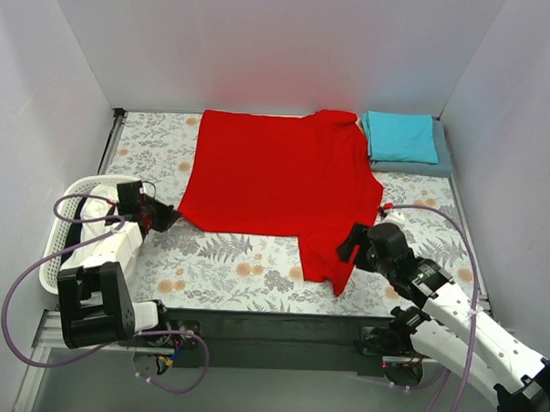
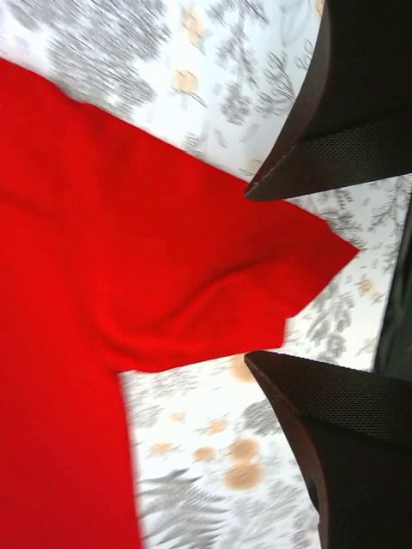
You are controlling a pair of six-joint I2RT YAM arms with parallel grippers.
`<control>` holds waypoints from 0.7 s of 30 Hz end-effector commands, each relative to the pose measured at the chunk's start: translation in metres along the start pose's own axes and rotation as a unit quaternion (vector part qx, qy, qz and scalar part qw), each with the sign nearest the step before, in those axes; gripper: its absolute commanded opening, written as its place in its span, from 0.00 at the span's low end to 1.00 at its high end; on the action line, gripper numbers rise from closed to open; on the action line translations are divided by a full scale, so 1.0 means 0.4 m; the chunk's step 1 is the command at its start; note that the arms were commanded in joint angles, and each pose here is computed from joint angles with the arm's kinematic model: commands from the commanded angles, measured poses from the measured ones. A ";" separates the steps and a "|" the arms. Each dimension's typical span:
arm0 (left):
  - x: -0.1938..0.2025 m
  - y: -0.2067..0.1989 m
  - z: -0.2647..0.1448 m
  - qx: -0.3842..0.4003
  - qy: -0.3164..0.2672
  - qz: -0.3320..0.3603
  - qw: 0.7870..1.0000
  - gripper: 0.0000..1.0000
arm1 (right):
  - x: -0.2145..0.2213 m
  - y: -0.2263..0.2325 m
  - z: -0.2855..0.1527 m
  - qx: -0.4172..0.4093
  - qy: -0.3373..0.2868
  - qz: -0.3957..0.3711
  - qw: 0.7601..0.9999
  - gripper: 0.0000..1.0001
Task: Fold and stack the t-shirts
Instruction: Flatten the tshirt out
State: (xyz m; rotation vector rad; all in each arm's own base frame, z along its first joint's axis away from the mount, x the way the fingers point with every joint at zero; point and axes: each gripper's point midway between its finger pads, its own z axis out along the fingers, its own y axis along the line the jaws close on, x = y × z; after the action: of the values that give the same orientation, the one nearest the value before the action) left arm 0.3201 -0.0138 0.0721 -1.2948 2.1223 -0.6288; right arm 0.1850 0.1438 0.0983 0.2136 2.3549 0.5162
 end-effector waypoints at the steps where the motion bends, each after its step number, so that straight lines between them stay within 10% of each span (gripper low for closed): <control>1: -0.020 -0.032 -0.014 0.012 -0.012 0.014 1.000 0.00 | -0.139 -0.068 -0.024 0.102 -0.089 -0.006 0.991 0.75; 21: -0.006 -0.014 -0.013 -0.004 0.004 0.024 1.000 0.00 | -0.213 -0.198 0.186 0.124 -0.001 0.072 0.990 0.53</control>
State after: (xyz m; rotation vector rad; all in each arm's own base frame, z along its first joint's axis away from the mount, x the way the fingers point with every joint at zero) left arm 0.3189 -0.0133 0.0734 -1.2749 2.1606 -0.6078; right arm 0.2768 0.0587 0.0546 0.5226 2.4765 0.1950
